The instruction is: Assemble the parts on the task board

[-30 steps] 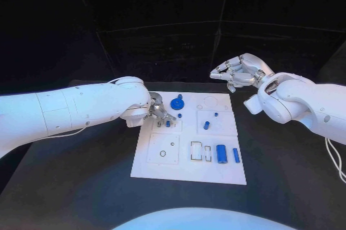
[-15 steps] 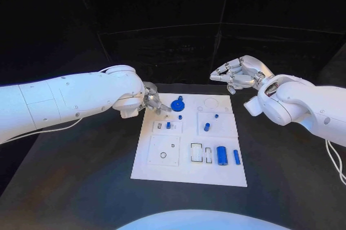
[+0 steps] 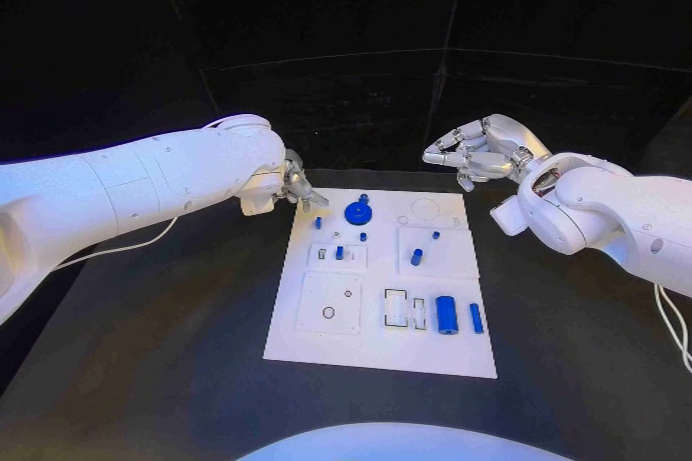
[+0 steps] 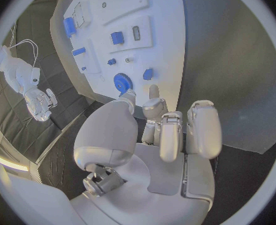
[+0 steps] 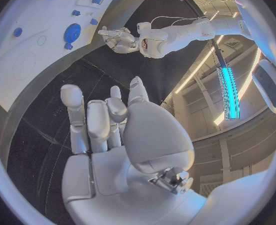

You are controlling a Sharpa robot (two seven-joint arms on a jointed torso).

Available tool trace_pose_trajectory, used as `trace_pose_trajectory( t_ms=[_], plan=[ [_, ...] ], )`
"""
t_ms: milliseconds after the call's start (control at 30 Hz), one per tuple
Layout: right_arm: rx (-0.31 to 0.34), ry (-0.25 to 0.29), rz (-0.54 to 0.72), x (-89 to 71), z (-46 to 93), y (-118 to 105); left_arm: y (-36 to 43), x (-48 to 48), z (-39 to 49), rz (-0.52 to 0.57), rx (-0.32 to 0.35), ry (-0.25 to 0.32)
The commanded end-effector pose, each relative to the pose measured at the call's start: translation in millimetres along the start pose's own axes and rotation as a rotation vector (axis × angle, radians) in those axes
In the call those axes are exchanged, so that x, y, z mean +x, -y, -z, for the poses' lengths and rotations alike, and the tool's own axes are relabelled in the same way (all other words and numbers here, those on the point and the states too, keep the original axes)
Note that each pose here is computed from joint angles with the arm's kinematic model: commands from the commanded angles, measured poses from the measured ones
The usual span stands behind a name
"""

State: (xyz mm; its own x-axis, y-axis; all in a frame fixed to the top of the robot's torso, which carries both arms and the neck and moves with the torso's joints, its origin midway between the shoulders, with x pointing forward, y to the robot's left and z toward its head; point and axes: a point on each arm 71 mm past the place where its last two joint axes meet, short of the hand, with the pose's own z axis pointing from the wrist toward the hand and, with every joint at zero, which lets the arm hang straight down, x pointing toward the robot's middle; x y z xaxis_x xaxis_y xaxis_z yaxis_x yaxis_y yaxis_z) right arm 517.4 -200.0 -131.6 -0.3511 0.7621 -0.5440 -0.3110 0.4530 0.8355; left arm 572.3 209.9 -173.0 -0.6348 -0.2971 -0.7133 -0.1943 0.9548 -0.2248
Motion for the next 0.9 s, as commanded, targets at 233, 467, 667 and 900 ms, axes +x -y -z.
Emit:
trace_pose_trajectory(
  t_ms=[233, 467, 667, 900],
  plan=[
    [-0.004, -0.01, -0.004, 1.3, -1.8, -2.0, -0.8, 4.7, -13.2, -0.01, 0.01, -0.031],
    [-0.004, -0.011, -0.005, 1.7, -2.4, -2.0, 0.1, 7.2, -17.1, -0.024, 0.013, -0.043],
    [-0.003, -0.013, -0.006, 2.3, -2.9, -2.2, 3.6, 10.6, -18.4, -0.05, 0.022, -0.054],
    [-0.003, -0.014, -0.006, 2.7, -3.2, -2.3, 2.7, 12.2, -20.3, -0.061, 0.018, -0.068]
  ],
)
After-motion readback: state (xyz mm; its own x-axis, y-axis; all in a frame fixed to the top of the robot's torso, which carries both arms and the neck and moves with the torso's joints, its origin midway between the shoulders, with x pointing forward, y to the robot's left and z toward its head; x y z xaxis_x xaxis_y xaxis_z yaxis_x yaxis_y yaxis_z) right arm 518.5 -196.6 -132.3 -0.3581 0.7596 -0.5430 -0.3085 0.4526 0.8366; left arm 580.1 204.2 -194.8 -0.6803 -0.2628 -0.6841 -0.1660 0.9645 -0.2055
